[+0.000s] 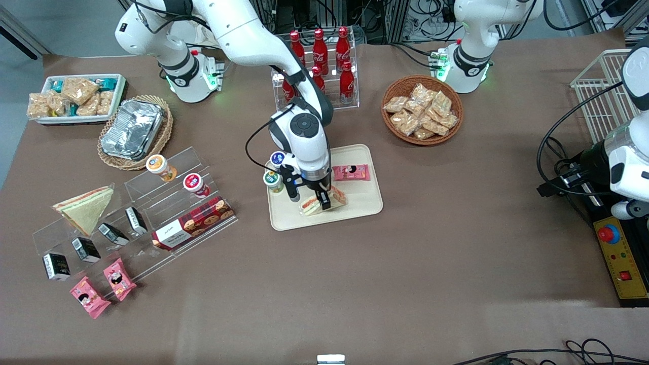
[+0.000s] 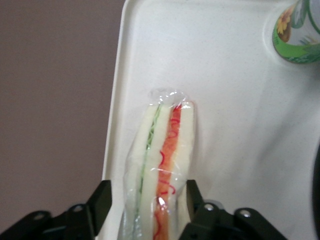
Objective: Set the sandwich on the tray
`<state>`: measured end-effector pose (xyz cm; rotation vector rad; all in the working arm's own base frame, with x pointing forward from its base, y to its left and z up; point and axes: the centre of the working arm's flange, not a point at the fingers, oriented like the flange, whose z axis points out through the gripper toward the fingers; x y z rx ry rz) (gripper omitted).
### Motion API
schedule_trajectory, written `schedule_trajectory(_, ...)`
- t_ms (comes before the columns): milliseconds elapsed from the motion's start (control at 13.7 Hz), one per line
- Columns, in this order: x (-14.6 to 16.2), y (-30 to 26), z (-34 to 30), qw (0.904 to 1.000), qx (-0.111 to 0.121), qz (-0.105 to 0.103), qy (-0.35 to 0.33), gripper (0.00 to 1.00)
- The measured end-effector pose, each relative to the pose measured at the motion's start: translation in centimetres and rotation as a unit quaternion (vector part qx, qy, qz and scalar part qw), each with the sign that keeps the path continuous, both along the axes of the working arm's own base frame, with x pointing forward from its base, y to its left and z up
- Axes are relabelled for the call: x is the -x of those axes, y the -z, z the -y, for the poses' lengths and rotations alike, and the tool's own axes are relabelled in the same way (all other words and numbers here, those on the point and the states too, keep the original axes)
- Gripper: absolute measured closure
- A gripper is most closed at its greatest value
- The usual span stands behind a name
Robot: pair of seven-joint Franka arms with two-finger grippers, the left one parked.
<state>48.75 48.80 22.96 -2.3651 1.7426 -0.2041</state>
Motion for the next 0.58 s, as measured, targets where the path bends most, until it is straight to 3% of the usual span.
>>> schedule_trajectory(146,-0.7,-1.4,-0.1,0.9999,-0.010,0.009,0.004,0.04)
schedule_trajectory(219,-1.3,-2.5,0.0,0.9997,-0.017,0.013,0.007,0.00)
schedule_trajectory(584,-2.9,-11.4,1.4,0.9990,-0.039,0.002,-0.021,0.00)
